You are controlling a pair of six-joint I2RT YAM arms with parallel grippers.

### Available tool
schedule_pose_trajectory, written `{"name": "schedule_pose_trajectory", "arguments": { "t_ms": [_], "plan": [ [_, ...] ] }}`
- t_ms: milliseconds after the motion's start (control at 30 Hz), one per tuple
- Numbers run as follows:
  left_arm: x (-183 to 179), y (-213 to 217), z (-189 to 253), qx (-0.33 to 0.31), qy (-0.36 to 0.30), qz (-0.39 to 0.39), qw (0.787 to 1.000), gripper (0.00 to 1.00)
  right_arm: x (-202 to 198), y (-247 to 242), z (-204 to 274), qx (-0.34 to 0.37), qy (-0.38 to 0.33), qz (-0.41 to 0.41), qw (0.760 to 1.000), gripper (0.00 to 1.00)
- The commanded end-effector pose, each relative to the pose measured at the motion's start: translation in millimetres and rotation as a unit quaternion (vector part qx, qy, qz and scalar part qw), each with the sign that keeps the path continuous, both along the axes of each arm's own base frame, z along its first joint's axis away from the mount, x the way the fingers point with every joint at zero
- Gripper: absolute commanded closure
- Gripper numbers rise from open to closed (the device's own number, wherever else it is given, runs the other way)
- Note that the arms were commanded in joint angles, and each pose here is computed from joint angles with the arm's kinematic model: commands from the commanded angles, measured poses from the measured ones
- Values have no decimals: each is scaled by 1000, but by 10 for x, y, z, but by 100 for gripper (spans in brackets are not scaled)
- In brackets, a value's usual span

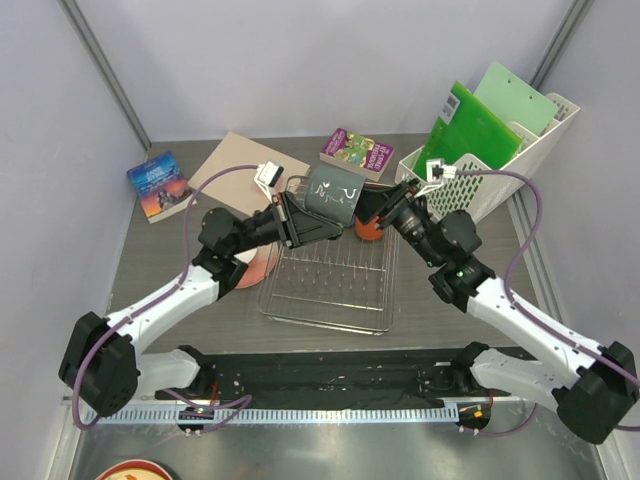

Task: Unload the mixed dishes from the dish rack
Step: Place the cup at the center of the board.

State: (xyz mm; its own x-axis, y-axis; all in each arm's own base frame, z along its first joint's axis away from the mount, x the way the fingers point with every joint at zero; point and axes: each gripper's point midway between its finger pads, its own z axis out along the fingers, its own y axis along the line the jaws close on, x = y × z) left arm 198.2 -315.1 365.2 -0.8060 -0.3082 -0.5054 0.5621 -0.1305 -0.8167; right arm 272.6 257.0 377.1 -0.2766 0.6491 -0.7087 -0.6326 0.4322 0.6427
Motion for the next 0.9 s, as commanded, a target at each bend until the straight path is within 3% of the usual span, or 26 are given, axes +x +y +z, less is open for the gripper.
{"name": "schedule_pose_trajectory", "arguments": {
  "t_ms": [0, 33, 133, 167, 200, 300, 333, 367, 500, 533, 667, 767, 867],
  "plan": [
    [-188, 70, 330, -47, -82, -9, 995, 100, 99, 165, 231, 0, -29, 16, 999, 34],
    [-200, 71, 326, -47, -83, -10, 995, 99, 130, 183, 206, -3, -25, 15, 1000, 36],
    [-221, 88, 305, -44, -82, -8, 996, 100, 179, 190, 133, -10, -15, 8, 1000, 69],
    [-210, 86, 289, -40, -83, -5, 996, 99, 193, 160, 135, -8, -13, -1, 1000, 94],
    [-192, 80, 270, -32, -82, 0, 996, 100, 172, 119, 134, -14, -13, -8, 1000, 99],
    [-30, 36, 38, 40, -58, 33, 997, 91, 140, -34, 166, -43, -17, -38, 998, 99],
    [32, 42, 9, 52, -58, 52, 996, 74, 137, -95, 187, -50, -17, -51, 997, 99],
    [80, 55, -86, 73, -42, 65, 994, 66, 123, -171, 222, -53, -16, -66, 996, 99],
    [263, 162, -146, 117, -55, 136, 982, 48, 116, -600, 273, -111, 13, -156, 981, 99],
    [360, 223, -141, 124, -51, 171, 976, 38, 97, -723, 303, -119, 18, -179, 976, 99],
    [631, 416, -332, 169, -8, 262, 950, 15, 37, -1140, 336, -156, 57, -257, 952, 99],
    [786, 604, -568, 212, 36, 323, 922, 11, 89, -1573, 72, -222, 126, -358, 898, 99],
    [831, 759, -792, 246, 87, 358, 897, 11, 50, -1888, -409, -333, 200, -415, 823, 99]
  ]
}}
